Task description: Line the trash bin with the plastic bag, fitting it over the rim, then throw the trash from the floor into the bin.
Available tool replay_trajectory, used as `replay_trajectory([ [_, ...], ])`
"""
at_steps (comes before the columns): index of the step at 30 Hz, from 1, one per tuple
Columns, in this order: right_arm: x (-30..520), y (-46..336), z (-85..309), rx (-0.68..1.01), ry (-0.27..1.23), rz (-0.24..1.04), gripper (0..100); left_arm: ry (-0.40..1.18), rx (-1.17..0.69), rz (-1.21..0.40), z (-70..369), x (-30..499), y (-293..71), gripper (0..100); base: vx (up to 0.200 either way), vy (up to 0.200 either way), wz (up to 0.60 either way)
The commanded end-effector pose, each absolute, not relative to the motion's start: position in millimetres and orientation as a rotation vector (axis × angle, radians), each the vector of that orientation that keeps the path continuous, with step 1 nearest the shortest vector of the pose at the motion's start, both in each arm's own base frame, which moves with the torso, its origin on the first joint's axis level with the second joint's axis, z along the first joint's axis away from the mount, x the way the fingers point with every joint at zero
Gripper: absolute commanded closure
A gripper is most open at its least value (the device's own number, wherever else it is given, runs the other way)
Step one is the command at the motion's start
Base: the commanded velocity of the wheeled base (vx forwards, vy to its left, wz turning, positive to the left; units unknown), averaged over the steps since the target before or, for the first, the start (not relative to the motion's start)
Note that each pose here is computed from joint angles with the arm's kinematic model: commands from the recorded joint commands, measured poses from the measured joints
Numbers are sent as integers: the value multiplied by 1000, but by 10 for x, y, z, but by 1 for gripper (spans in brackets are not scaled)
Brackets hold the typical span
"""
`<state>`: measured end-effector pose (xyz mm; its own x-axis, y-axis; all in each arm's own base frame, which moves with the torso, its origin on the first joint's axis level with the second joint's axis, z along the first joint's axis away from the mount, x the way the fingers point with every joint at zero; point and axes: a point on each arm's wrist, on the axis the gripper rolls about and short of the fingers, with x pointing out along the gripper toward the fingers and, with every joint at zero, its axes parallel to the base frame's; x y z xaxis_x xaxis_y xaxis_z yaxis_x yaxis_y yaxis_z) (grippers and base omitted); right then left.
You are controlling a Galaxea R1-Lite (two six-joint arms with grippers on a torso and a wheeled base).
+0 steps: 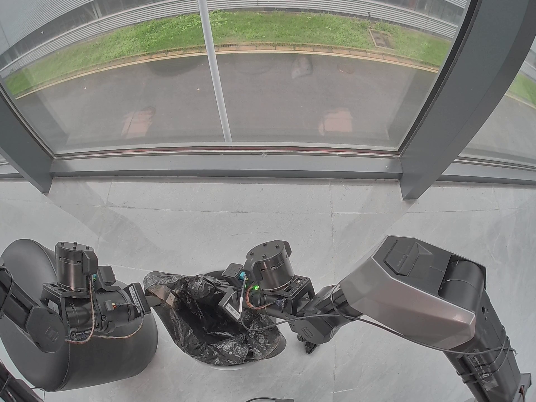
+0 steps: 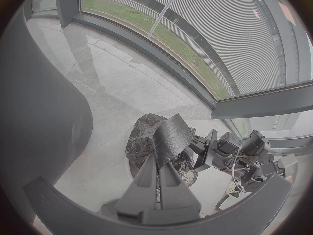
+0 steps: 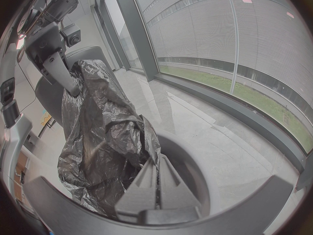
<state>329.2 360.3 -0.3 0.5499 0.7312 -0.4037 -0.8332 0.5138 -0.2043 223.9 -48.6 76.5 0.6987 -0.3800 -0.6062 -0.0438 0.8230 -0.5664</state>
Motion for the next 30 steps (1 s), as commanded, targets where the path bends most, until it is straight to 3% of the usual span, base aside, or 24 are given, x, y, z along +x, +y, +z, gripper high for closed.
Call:
replay_trajectory([
  [1,3255,3566,143,-394,267,952,100,783,-589,-198,768,2236,-486,100,0,0,0],
  [16,2997,3465,569,-493,201,721,100,784,-592,-198,769,2237,-482,100,0,0,0],
  [30,2734,3645,569,-582,198,592,100,779,-596,-193,773,2244,-469,100,0,0,0],
])
